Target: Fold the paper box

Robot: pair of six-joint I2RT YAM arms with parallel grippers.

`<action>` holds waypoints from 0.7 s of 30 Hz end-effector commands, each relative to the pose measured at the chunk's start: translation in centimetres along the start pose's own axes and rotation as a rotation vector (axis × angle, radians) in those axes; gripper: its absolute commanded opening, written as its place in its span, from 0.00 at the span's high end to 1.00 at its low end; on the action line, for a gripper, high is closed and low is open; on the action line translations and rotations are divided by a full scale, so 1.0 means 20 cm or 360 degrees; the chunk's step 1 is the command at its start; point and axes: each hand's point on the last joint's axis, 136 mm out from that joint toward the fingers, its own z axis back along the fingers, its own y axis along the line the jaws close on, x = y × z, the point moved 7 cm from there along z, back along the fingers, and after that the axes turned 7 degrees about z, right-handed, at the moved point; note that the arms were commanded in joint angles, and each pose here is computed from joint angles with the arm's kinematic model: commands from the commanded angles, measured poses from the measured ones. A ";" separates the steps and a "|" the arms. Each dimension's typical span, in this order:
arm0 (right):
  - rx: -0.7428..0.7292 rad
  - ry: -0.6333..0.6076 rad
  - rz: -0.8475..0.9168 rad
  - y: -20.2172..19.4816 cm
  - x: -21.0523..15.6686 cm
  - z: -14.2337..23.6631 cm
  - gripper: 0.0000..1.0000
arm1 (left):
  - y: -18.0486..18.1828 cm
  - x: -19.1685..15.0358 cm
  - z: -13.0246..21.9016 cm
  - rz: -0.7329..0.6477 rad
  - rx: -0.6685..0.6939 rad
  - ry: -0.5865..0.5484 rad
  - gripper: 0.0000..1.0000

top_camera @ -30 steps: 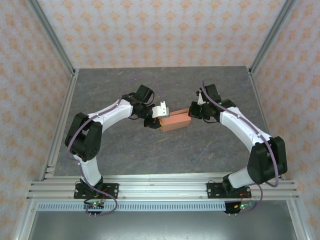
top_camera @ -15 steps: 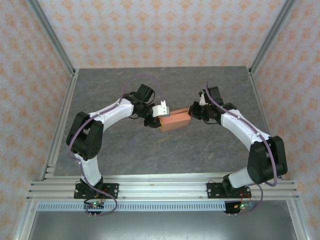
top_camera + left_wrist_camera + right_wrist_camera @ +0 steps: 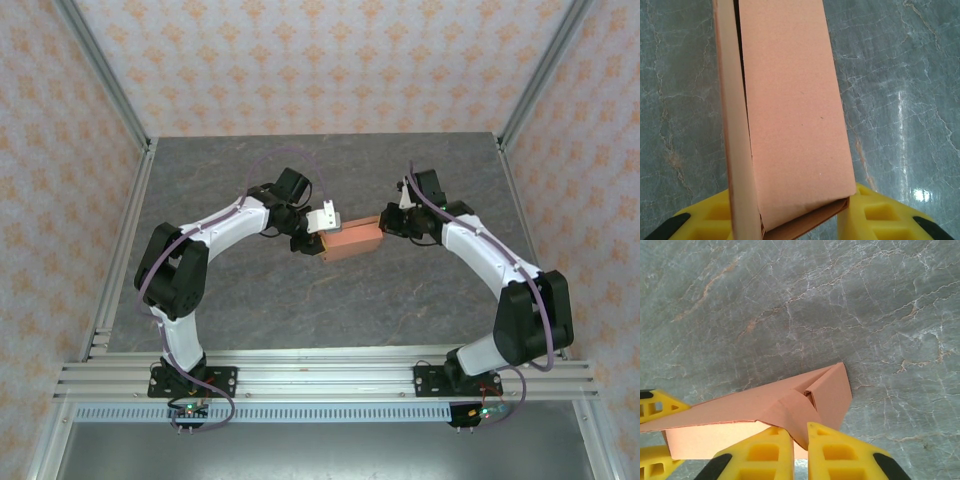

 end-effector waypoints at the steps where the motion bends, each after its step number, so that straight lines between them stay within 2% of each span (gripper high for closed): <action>1: -0.0246 0.0059 0.0022 -0.11 -0.01 0.01 0.88 | 0.10 -0.20 0.00 0.0242 0.0184 0.0336 0.77; 10: -0.0202 0.0031 -0.0034 -0.07 0.04 0.03 0.98 | 0.10 -0.21 0.00 0.0244 0.0193 0.0344 0.77; 16: -0.0221 -0.0016 -0.0086 -0.06 0.09 0.10 1.00 | 0.10 -0.22 -0.01 0.0241 0.0203 0.0379 0.78; 21: -0.0110 0.0015 -0.0161 -0.05 0.11 0.09 1.00 | 0.10 -0.23 -0.01 0.0223 0.0219 0.0396 0.79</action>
